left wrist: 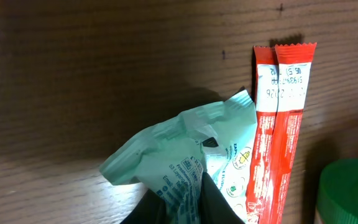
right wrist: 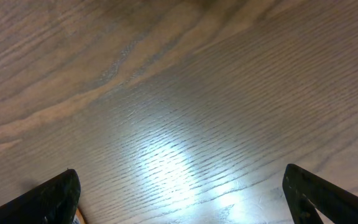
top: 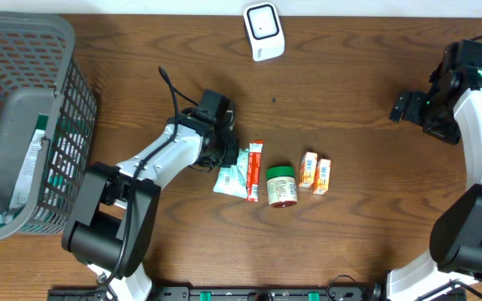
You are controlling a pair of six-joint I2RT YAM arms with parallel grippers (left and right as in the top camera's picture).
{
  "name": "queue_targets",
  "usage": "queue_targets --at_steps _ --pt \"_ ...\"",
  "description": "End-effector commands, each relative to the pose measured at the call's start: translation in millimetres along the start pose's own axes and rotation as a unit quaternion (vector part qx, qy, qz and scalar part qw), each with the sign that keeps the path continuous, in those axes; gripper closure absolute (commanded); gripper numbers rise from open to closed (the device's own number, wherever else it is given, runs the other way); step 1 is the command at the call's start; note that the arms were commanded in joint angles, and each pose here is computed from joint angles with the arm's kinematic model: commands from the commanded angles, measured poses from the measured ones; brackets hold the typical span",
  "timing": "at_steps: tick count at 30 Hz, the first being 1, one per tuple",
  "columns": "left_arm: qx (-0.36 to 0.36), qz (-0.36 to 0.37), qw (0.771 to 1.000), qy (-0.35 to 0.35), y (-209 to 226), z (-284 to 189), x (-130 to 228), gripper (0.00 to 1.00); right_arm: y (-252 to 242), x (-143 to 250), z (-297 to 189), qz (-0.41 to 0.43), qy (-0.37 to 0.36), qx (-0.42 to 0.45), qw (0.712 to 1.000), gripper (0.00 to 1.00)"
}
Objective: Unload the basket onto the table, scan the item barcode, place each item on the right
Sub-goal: 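Lower the green packet beside the red sticks and adjust it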
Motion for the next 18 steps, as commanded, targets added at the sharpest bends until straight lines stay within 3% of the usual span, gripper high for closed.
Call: queue_targets --at_steps 1,6,13,16,18 --pt "-0.013 -0.029 0.999 0.017 5.1 11.2 8.9 0.89 -0.7 -3.0 -7.1 -0.004 -0.012 0.002 1.0 0.01" --pt "-0.014 -0.071 0.997 0.019 4.2 11.9 10.5 0.89 -0.7 -3.0 -7.1 -0.004 -0.012 0.002 1.0 0.01" --pt "-0.013 -0.073 0.997 0.018 2.7 12.3 10.7 0.88 -0.7 -3.0 -7.1 -0.004 -0.012 0.002 1.0 0.01" --pt "-0.013 -0.073 0.997 0.018 2.7 12.3 10.7 0.72 -0.7 -3.0 -7.1 -0.004 -0.012 0.002 1.0 0.01" --pt "-0.014 -0.073 0.997 0.018 2.7 12.3 10.7 0.53 -0.7 -3.0 -7.1 -0.004 -0.012 0.002 1.0 0.01"
Point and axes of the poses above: each gripper's point midway between its finger pads, its own z axis out along the fingers, its own y axis along the line the jaws close on, x = y × z, the point moved 6 cm from there along -z, back along the fingers
